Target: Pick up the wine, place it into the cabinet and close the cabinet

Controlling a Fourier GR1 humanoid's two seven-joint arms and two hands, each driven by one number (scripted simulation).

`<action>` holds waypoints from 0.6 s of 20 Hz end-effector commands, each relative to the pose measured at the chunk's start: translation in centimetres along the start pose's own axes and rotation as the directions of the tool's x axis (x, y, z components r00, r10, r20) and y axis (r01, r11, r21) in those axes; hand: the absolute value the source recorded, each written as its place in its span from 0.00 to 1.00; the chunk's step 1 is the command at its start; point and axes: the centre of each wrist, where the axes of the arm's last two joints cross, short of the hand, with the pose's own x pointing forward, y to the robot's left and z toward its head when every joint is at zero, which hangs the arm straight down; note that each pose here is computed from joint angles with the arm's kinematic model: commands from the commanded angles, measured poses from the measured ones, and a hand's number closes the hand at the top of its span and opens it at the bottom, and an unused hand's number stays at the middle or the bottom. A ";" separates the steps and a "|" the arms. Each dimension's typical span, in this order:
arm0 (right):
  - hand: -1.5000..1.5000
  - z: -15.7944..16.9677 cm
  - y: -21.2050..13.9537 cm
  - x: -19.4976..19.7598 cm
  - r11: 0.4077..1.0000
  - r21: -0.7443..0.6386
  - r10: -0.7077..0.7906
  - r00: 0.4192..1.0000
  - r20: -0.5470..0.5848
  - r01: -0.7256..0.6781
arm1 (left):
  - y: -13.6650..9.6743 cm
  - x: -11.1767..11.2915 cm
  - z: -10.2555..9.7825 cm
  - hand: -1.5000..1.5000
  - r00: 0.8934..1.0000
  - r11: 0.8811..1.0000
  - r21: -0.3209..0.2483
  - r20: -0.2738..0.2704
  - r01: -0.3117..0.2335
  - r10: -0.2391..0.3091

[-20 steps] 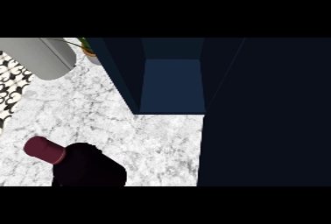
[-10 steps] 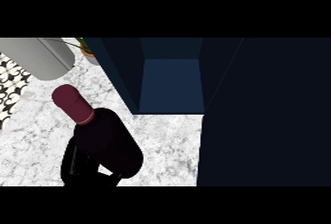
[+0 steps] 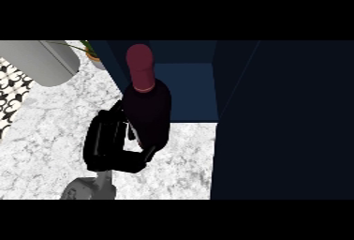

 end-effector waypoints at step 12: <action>0.00 0.6 0.0 1.2 1.000 -0.009 0.010 1.000 0.005 -0.010 | -3.6 -4.1 -5.4 1.00 0.979 0.979 -0.012 -0.037 0.202 -0.202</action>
